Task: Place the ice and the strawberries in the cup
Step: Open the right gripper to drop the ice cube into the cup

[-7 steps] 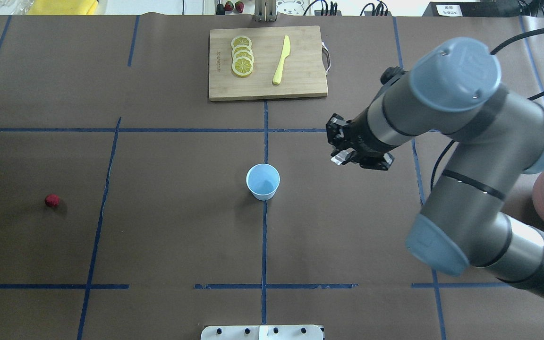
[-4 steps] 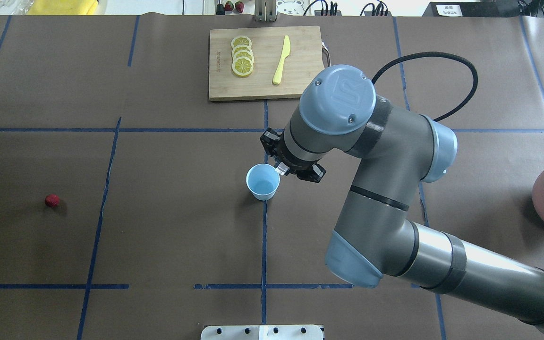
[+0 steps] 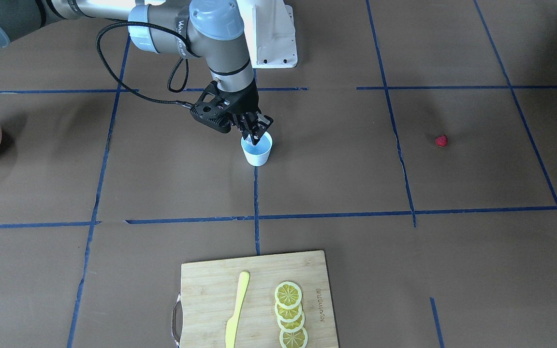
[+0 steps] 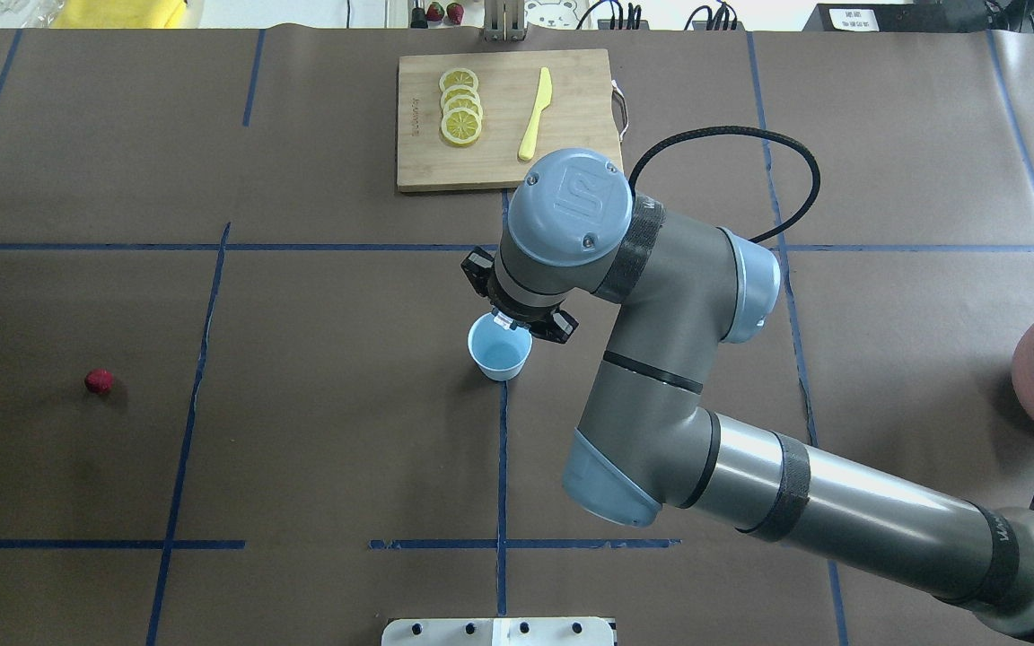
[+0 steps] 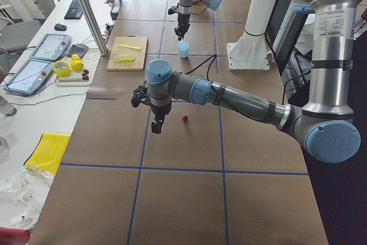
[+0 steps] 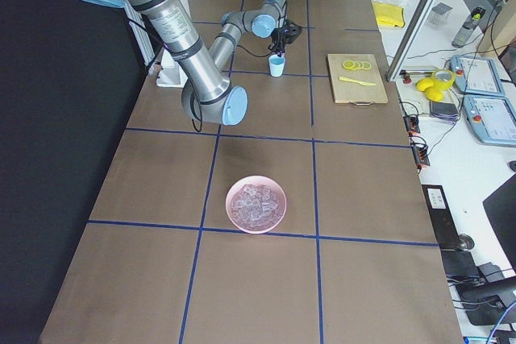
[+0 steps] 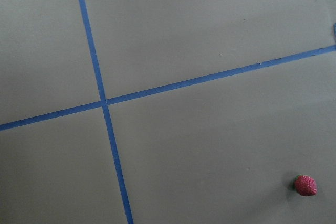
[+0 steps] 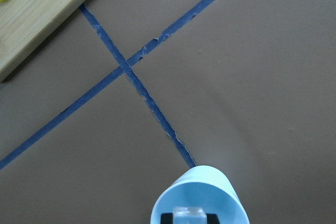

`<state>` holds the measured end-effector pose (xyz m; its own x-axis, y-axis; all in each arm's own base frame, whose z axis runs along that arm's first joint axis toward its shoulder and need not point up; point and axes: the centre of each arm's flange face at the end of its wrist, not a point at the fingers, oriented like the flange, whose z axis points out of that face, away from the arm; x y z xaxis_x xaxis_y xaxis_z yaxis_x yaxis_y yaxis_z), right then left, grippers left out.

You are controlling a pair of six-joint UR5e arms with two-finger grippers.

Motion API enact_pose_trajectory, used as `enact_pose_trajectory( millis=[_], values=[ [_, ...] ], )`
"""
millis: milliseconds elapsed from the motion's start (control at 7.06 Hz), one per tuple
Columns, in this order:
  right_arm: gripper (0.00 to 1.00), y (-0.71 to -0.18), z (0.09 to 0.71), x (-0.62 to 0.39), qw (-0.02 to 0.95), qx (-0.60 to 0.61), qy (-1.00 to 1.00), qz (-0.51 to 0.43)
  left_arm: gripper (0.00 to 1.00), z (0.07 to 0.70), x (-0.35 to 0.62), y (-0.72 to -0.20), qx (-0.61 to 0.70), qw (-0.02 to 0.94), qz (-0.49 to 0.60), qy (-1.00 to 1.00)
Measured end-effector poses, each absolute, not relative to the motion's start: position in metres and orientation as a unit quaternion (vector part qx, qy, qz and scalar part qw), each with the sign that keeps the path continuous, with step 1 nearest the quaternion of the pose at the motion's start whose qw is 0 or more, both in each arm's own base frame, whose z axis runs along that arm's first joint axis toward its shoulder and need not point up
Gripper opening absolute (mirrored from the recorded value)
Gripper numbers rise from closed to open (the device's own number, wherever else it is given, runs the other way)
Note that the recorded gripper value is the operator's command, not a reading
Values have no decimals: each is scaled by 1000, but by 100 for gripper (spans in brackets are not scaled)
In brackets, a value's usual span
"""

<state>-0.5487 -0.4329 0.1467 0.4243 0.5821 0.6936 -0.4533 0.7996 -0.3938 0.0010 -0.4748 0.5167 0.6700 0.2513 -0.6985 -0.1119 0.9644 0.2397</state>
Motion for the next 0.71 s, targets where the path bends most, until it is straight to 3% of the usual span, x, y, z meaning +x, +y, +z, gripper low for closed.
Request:
enact_pose_trajectory(
  millis=[708],
  values=[
    [85,-437,155,-532,839,-73,-441,311,100,524,1,-472,91,910,100,392]
  ],
)
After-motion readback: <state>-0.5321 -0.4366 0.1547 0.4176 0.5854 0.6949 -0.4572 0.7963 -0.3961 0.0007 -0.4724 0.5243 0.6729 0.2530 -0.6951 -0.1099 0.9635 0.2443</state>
